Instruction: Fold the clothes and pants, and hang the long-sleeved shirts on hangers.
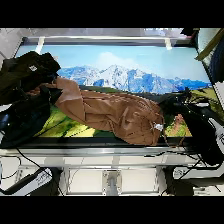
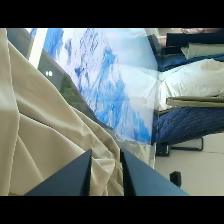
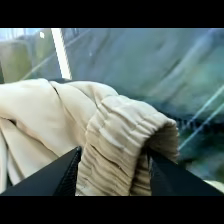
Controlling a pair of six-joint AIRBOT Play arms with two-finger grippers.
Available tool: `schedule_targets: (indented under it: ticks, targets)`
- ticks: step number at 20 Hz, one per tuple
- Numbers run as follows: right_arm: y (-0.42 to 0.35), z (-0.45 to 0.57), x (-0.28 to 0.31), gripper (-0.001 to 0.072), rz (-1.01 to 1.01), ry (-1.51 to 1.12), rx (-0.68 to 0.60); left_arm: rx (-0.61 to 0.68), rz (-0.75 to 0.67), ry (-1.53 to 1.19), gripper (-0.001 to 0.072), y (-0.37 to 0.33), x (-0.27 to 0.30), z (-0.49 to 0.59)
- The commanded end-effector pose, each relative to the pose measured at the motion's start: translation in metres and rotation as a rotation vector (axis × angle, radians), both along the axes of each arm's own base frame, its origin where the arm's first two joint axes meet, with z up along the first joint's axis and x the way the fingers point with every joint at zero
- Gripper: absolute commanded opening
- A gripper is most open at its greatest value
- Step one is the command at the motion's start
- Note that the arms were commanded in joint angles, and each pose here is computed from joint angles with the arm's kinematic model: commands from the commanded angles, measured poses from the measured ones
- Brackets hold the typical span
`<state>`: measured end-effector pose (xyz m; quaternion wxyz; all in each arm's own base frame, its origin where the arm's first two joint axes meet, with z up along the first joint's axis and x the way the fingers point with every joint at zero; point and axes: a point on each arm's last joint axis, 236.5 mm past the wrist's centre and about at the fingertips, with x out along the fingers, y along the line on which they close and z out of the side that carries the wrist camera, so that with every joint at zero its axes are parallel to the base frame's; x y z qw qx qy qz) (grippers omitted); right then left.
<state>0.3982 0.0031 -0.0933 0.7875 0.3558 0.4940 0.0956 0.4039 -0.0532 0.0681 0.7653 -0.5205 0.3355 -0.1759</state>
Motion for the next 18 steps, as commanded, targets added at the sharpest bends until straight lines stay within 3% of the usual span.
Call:
schedule_targets:
  ticks: [1,3,7,13,18]
  targets:
    - [0.011,-0.004,0.005,0.0227,0.046,-0.021,-0.014,0.001,0.001,0.0,0.0202,0.001,0.0,-0.001]
    - [0.006,0.012,0.02,0.0028,0.049,-0.066,-0.024,0.001,0.001,0.0,0.0202,0.001,0.0,-0.001]
    - [-0.032,0.075,0.07,0.0031,-0.013,-0.207,-0.082,0.001,0.001,0.0,0.0202,0.001,0.0,-0.001]
    - [-0.124,0.139,0.139,0.003,-0.208,-0.346,-0.297,0.0,0.0,0.0,0.0202,0.0,0.0,0.0]
    - [-0.142,0.114,0.182,0.0046,-0.295,-0.302,-0.223,-0.003,-0.013,0.0,0.0202,-0.004,-0.001,0.0]
